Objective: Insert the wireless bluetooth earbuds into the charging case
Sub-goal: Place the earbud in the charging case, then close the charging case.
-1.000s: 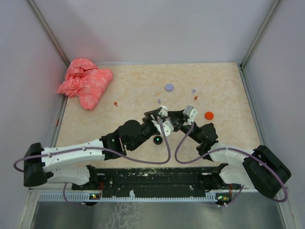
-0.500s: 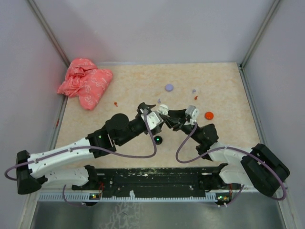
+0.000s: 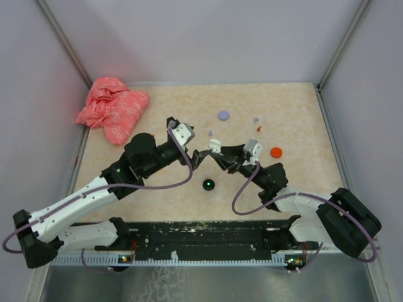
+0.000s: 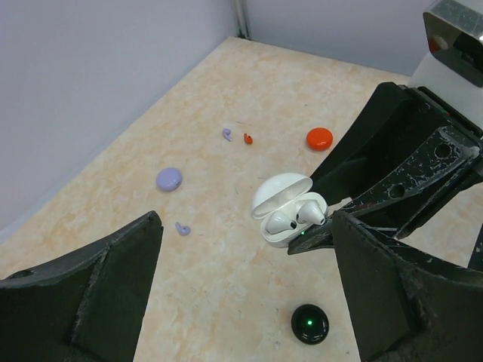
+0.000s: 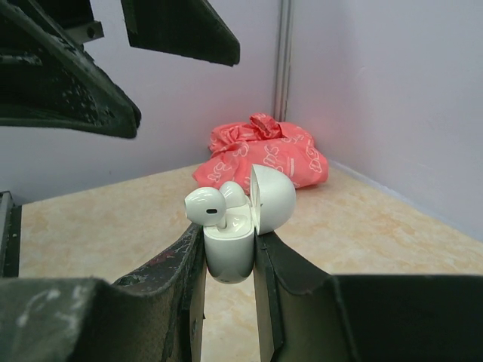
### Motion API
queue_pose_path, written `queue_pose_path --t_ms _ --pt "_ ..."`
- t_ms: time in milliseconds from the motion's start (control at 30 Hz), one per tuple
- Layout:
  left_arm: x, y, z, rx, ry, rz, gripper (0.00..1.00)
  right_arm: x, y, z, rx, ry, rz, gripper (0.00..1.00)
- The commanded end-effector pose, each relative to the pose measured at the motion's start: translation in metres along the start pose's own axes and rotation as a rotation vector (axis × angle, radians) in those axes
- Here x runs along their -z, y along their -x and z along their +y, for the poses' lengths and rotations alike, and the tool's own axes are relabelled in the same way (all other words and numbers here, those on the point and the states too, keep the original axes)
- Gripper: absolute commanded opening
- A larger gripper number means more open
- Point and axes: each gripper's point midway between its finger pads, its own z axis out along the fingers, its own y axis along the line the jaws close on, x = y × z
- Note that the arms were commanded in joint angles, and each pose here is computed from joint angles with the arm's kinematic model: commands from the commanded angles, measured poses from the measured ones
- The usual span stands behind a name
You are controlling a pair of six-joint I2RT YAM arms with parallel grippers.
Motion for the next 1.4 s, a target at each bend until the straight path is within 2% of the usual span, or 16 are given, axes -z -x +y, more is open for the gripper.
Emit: queue_pose_path --t_ms 0,567,1100,1367 --pt "-0.008 -0.002 -0.001 0.035 -0.018 0.037 0.97 -0.013 0.028 0.005 0.012 0.043 -0.090 0.00" --pt "-0.013 -0.020 0.010 0.018 0.038 0.112 0.98 -0.015 0.028 0.007 0.004 0.057 -0.092 0.00" --pt "-0.022 -0.022 0.001 0.032 -0.007 0.120 0.99 -0.016 0.029 0.010 -0.009 0.074 -0.096 0.00" --pt "-0.017 -0.006 0.003 0.064 -0.015 0.091 0.99 -0.013 0.024 0.014 -0.015 0.091 -0.084 0.00"
